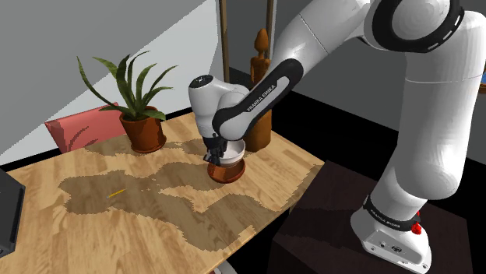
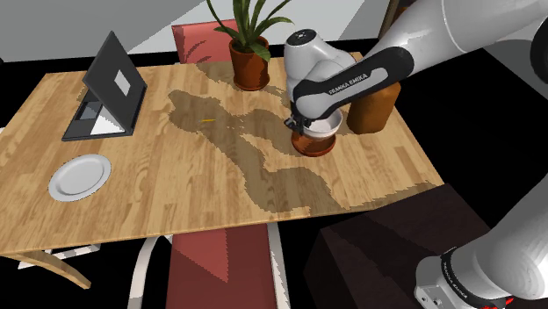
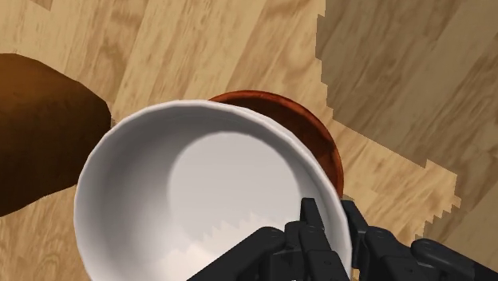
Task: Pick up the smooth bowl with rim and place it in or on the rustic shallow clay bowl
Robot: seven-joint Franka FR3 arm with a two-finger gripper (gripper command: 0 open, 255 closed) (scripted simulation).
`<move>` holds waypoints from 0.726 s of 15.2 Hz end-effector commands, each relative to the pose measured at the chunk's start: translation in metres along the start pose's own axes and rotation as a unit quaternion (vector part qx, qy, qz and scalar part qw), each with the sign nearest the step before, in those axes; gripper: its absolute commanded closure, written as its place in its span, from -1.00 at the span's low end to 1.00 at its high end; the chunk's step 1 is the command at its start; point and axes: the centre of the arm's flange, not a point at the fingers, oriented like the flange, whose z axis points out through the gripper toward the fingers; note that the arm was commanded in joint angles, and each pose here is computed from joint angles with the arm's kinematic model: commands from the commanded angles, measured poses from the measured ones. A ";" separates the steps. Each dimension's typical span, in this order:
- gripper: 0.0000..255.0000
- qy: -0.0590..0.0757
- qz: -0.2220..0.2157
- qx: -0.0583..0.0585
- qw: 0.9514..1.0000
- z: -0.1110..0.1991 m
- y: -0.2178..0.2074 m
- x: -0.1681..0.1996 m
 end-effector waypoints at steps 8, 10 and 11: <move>1.00 0.000 0.000 0.000 1.000 0.027 -0.005 0.000; 1.00 0.000 0.000 0.000 1.000 0.027 -0.005 0.000; 1.00 0.000 0.000 0.000 1.000 0.027 -0.005 0.000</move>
